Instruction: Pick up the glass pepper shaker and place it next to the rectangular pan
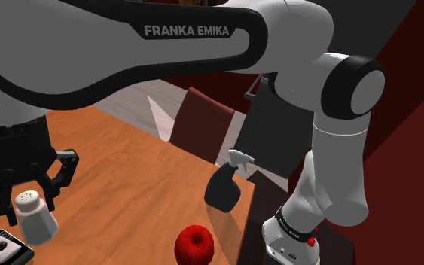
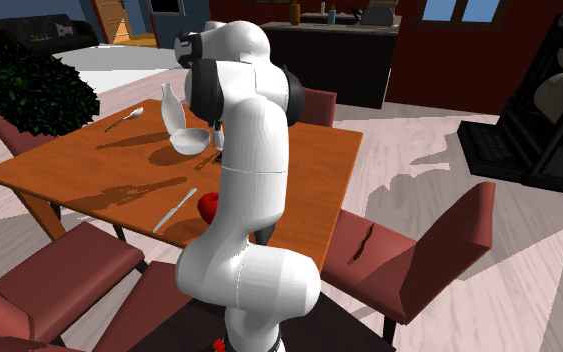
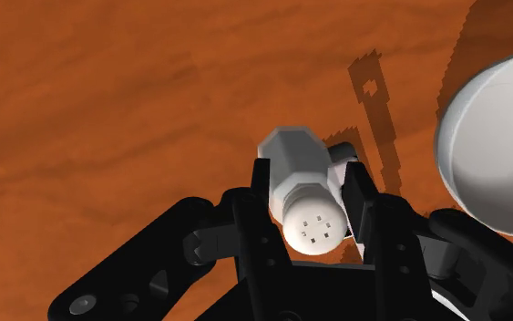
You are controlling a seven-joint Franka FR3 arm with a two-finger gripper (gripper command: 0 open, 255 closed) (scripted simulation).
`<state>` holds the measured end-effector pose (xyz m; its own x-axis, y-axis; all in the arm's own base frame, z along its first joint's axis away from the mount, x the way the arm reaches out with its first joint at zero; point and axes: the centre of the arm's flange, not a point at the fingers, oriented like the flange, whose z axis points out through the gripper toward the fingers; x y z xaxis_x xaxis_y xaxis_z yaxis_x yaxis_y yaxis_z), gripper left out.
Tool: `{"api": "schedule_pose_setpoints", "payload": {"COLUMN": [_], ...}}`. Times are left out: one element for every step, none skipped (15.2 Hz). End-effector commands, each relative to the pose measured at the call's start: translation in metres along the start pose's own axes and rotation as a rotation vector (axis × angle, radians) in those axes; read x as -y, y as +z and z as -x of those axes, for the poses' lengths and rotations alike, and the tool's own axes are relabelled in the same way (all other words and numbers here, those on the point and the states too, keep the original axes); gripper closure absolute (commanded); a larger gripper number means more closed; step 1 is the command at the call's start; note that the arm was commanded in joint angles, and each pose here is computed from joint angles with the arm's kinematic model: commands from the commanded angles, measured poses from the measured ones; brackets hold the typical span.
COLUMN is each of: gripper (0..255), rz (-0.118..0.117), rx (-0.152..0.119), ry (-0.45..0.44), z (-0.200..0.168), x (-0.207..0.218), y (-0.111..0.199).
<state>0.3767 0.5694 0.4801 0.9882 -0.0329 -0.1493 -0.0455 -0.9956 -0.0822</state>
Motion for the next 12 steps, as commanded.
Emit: {"api": "schedule_pose_setpoints", "payload": {"gripper": [255, 255, 255, 255, 255, 255, 255, 255, 255, 255, 255, 255], "rz": [-0.001, -0.001, -0.001, -0.001, -0.001, -0.001, -0.001, -0.001, -0.001, -0.001, -0.001, -0.001], "rx": [0.000, 0.000, 0.000, 0.000, 0.000, 0.000, 0.000, 0.000, 0.000, 0.000, 0.000, 0.000], "ry": [0.000, 0.000, 0.000, 0.000, 0.000, 0.000, 0.000, 0.000, 0.000, 0.000, 0.000, 0.000], "z": [-0.003, -0.004, -0.005, -0.005, -0.006, -0.007, -0.008, -0.008, -0.009, -0.010, -0.011, -0.012], "x": [-0.001, -0.001, -0.001, -0.002, -0.002, -0.003, -0.003, -0.004, -0.004, -0.005, -0.005, -0.005], "y": [0.011, 0.016, 0.021, 0.026, 0.032, 0.037, 0.042, 0.047, 0.052, 0.058, 0.063, 0.068]}}
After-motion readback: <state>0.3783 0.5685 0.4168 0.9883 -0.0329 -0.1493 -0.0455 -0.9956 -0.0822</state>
